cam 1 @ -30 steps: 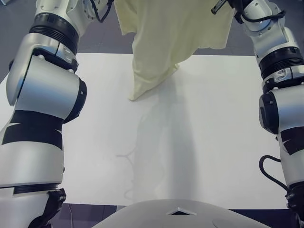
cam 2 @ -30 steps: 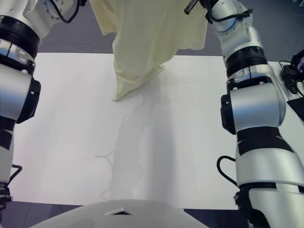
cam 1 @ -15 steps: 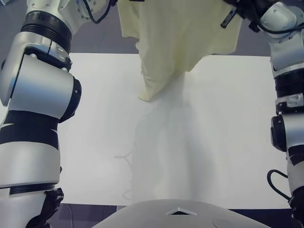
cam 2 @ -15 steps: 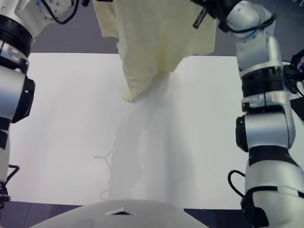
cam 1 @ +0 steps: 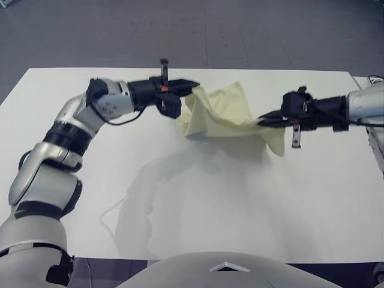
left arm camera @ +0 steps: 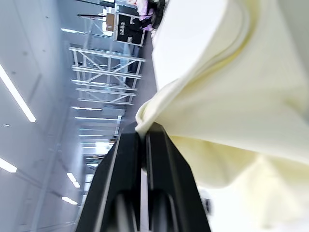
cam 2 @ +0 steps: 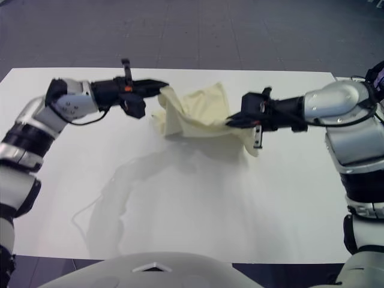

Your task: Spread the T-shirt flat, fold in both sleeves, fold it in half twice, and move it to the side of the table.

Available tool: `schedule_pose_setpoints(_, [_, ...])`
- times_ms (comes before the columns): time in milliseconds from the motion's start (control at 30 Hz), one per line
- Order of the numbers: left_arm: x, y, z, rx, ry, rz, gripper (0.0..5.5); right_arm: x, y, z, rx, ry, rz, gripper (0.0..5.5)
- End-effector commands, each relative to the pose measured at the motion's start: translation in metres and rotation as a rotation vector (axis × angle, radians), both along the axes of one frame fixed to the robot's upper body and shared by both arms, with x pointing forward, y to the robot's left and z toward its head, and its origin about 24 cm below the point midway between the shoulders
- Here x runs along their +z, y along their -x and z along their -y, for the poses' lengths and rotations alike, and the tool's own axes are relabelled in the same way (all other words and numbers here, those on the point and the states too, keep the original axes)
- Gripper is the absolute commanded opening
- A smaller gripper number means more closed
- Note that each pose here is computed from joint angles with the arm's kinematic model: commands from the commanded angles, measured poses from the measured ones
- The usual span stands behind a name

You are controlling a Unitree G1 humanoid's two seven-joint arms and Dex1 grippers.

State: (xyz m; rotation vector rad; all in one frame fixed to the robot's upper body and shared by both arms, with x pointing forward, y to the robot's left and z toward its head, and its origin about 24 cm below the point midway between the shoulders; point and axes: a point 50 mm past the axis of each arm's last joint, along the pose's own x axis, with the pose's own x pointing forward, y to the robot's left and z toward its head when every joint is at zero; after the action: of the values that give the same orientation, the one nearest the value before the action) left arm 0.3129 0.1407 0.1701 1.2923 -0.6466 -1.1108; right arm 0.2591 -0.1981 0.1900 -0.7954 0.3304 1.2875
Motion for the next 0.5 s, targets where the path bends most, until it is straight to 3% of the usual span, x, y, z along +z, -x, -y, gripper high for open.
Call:
schedule_pose_setpoints(33, [-0.038,0.091,-0.009,-0.054,-0.152,-0.44,0.01,-0.061,0.057,0.001,0.08,0.136,-0.27,0.0])
schedule_pose_setpoints(233, [-0.064,0.128,-0.021,0.021,-0.268,-0.614,0.01,-0.087,0.079,0.0,0.044,0.142,-0.33,0.0])
schedule_pose_setpoints(500, [-0.078,0.161,-0.041,0.168,-0.491,-0.731,0.01,-0.091,0.093,-0.009,0.004,0.088,-0.339,0.0])
